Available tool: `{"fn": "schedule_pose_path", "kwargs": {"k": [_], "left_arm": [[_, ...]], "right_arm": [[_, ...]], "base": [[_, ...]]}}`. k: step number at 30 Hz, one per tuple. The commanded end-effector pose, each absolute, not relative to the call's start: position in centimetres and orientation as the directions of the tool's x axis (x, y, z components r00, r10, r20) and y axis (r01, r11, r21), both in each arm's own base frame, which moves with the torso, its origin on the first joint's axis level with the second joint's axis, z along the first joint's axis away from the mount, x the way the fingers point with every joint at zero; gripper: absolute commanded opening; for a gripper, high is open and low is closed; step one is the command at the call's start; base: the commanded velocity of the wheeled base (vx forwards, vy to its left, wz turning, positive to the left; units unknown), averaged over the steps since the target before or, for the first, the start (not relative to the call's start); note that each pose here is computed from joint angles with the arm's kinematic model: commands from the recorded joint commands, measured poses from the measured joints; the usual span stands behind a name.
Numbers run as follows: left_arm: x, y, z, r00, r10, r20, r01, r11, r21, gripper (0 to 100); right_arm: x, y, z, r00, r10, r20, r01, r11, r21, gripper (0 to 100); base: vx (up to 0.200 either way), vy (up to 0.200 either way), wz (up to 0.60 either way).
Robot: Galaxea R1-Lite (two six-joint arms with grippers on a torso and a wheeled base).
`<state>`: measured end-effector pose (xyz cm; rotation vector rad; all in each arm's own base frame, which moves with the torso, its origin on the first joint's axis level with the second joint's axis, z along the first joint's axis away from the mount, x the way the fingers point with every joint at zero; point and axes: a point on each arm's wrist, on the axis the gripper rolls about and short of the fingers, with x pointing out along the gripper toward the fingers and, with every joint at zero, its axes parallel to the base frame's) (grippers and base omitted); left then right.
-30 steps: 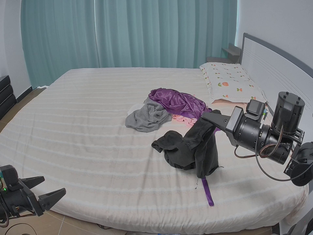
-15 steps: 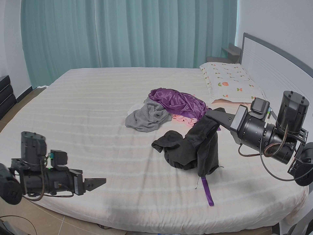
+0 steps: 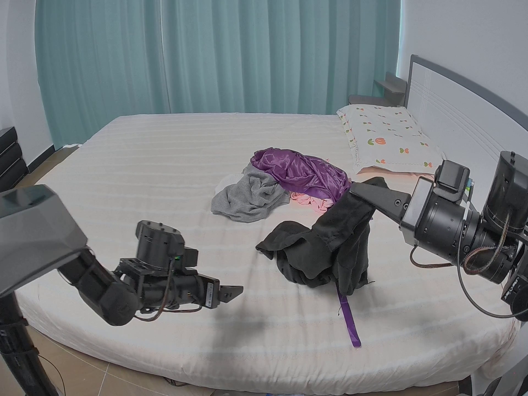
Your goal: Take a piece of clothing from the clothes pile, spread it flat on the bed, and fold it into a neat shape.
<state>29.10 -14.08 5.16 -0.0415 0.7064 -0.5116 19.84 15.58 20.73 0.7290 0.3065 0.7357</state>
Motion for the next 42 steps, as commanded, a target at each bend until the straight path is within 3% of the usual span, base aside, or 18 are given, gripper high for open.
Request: {"fn": "schedule_pose_path", "kwargs": {"k": [1,20,25,26,35,38,42], "left_arm": [[31.7,-17.1,0.5,0.616,-0.46,-0.639,0.445,0.873,-0.2,100],[40.0,-22.0,-3.4,0.776,-0.377,-0.506,0.349,0.924,-0.155,100],[40.8,-22.8,-4.7,0.782,-0.352,-0.514,0.33,0.934,-0.138,100],[40.9,-22.9,-4.7,0.784,-0.352,-0.511,0.331,0.934,-0.137,0],[40.6,-22.0,-4.4,0.828,-0.267,-0.494,0.248,0.963,-0.106,0],[39.8,-20.8,-2.5,0.845,-0.265,-0.464,0.229,0.964,-0.133,0],[37.2,-18.5,3.0,0.878,-0.26,-0.402,0.174,0.956,-0.238,0]], "right_arm": [[18.9,16.2,21.0,0.681,0.733,0.006,-0.53,0.487,0.695,0],[18.1,15.8,22.1,0.674,0.737,0.052,-0.559,0.463,0.688,0],[18.2,15.7,22.1,0.677,0.734,0.053,-0.557,0.464,0.689,0],[18.2,15.7,22.1,0.677,0.734,0.052,-0.557,0.465,0.688,0],[20.1,14.7,21.1,0.726,0.687,0.014,-0.501,0.516,0.695,0],[21.6,14.2,20.1,0.759,0.651,-0.026,-0.451,0.554,0.7,0],[26.0,13.5,17.4,0.818,0.564,-0.115,-0.331,0.624,0.708,0]], "base": [[0.0,0.0,0.0],[0.0,0.0,0.0],[0.0,0.0,0.0],[0.0,0.0,0.0],[0.0,0.0,0.0],[0.0,0.0,0.0],[0.0,0.0,0.0]]}}
